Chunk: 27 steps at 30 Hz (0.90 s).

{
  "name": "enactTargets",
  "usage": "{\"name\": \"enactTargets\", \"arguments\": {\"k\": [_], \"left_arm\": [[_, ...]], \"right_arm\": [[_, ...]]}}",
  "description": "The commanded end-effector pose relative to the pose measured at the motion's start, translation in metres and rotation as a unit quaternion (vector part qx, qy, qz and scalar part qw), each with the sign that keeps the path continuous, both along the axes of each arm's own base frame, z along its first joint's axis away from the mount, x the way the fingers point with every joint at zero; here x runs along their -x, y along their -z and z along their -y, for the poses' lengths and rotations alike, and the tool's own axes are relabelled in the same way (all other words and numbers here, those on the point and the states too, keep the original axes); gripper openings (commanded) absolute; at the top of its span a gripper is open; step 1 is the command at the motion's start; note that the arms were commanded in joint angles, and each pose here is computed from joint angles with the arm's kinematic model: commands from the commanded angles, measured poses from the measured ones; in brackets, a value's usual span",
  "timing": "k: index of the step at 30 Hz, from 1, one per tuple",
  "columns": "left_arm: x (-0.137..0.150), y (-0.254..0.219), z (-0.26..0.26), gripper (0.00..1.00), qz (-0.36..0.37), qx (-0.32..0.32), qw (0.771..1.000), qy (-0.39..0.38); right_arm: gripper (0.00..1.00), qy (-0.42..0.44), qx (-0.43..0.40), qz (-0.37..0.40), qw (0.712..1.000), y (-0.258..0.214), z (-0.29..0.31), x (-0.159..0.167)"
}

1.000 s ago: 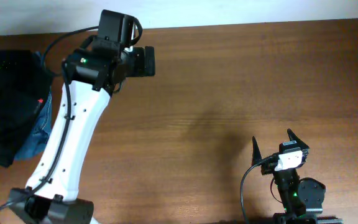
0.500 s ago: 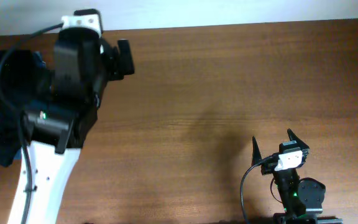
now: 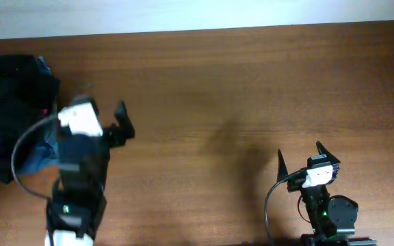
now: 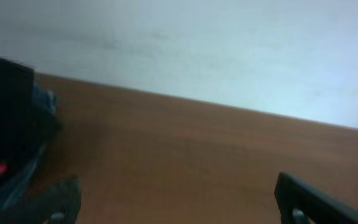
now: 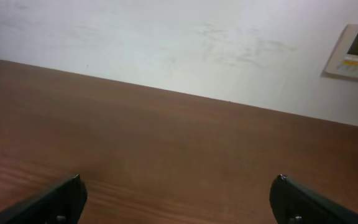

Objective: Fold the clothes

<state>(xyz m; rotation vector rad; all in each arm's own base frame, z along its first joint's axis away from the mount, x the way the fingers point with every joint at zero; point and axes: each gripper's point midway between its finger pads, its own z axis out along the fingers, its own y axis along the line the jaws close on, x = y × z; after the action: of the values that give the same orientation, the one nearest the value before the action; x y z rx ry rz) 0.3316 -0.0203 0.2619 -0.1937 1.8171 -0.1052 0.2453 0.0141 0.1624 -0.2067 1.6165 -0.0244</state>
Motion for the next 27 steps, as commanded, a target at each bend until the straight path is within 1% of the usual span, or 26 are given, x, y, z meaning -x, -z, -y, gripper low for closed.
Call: {"name": "enactTargets", "arguments": {"k": [1,7,13,19,24,27], "left_arm": [[0.022,0.021,0.000,0.99,0.027,0.013,1.000,0.011],[0.053,0.049,-0.008,0.99,0.070,0.019,0.997,0.006],[0.073,0.067,-0.020,0.99,0.110,0.022,0.994,-0.009],[0.080,0.080,-0.027,0.99,0.126,0.023,0.992,-0.014],[0.082,0.080,-0.035,0.99,0.137,0.021,0.990,-0.027],[0.085,0.085,-0.041,0.99,0.130,0.020,0.991,-0.038]], "right_arm": [[0.99,0.007,-0.006,-0.002,1.000,0.002,0.003,0.000],[0.99,0.007,-0.006,-0.002,1.000,0.002,0.003,0.000],[0.99,0.007,-0.006,-0.001,1.000,0.002,0.003,0.000],[0.99,0.007,-0.006,-0.002,1.000,0.002,0.003,0.000],[0.99,0.007,-0.006,-0.002,1.000,0.002,0.003,0.000],[0.99,0.007,-0.006,-0.002,1.000,0.002,0.003,0.000]]}}
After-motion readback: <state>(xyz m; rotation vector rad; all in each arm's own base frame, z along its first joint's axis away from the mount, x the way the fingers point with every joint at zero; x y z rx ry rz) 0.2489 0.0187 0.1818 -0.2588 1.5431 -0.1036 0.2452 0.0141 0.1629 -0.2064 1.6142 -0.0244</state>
